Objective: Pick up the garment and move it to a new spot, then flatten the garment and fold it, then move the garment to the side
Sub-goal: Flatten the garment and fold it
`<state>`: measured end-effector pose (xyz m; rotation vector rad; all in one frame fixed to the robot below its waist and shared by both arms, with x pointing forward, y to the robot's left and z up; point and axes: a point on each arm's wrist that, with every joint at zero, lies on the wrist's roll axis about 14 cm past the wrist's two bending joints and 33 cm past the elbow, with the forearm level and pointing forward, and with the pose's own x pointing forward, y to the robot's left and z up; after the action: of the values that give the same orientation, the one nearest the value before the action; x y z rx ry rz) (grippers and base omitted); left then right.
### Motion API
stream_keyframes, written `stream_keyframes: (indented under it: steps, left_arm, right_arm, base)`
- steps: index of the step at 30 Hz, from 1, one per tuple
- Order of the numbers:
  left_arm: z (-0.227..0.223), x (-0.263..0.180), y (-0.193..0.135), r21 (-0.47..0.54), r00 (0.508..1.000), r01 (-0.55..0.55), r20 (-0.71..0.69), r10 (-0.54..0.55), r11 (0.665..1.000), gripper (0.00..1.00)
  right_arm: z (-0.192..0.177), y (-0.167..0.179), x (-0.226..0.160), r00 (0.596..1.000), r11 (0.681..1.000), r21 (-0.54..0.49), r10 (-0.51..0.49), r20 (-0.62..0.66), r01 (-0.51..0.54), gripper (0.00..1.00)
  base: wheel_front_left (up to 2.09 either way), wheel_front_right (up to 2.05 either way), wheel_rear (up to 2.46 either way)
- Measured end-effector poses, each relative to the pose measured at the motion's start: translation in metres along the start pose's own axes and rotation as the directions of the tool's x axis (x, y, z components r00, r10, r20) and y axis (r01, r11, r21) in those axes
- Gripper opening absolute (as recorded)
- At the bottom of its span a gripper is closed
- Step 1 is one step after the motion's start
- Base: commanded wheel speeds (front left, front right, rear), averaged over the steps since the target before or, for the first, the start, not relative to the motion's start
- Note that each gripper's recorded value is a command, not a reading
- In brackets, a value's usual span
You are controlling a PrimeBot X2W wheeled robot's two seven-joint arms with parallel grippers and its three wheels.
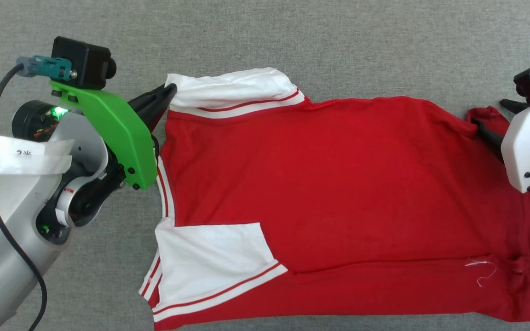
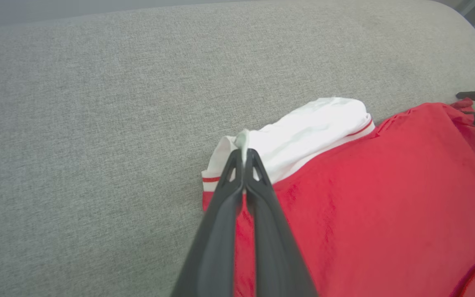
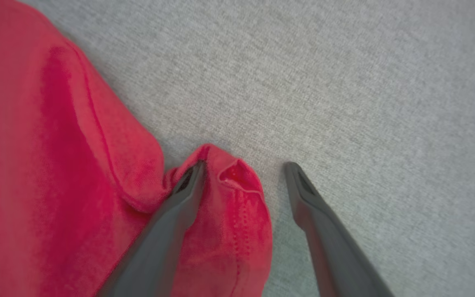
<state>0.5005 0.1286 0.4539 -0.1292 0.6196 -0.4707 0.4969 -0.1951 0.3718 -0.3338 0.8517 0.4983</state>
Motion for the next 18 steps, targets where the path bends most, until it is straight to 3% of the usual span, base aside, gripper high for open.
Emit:
stream_keyframes:
  steps: [1,2,9,13,18]
  left_arm:
    - [-0.001,0.0,0.002,-0.002,1.0,-0.004,0.001,0.004,1.0,0.0]
    - [-0.002,0.001,0.004,-0.004,1.0,-0.01,-0.002,0.009,1.0,0.0]
    - [0.002,-0.001,0.012,-0.015,0.999,-0.039,0.026,0.039,0.999,0.0]
    - [0.008,-0.008,0.014,-0.013,0.997,-0.052,0.056,0.052,0.999,0.0]
    - [0.009,-0.018,0.01,-0.019,0.996,-0.054,0.073,0.055,0.998,0.0]
  right_arm:
    - [-0.001,0.0,0.001,1.0,1.0,-0.002,0.002,-0.004,-0.002,0.21]
    - [-0.002,0.0,0.002,1.0,1.0,0.0,0.006,-0.005,-0.006,0.0]
    - [0.006,-0.004,0.002,0.998,0.995,0.102,0.004,0.069,-0.011,0.0]
    - [0.015,-0.015,-0.01,0.987,0.974,0.228,-0.039,0.155,0.002,0.0]
    - [0.018,-0.025,-0.028,0.97,0.953,0.302,-0.098,0.222,0.027,0.0]
  base:
    - [0.0,0.0,0.0]
    - [0.0,0.0,0.0]
    - [0.0,0.0,0.0]
    - [0.0,0.0,0.0]
    - [0.0,0.0,0.0]
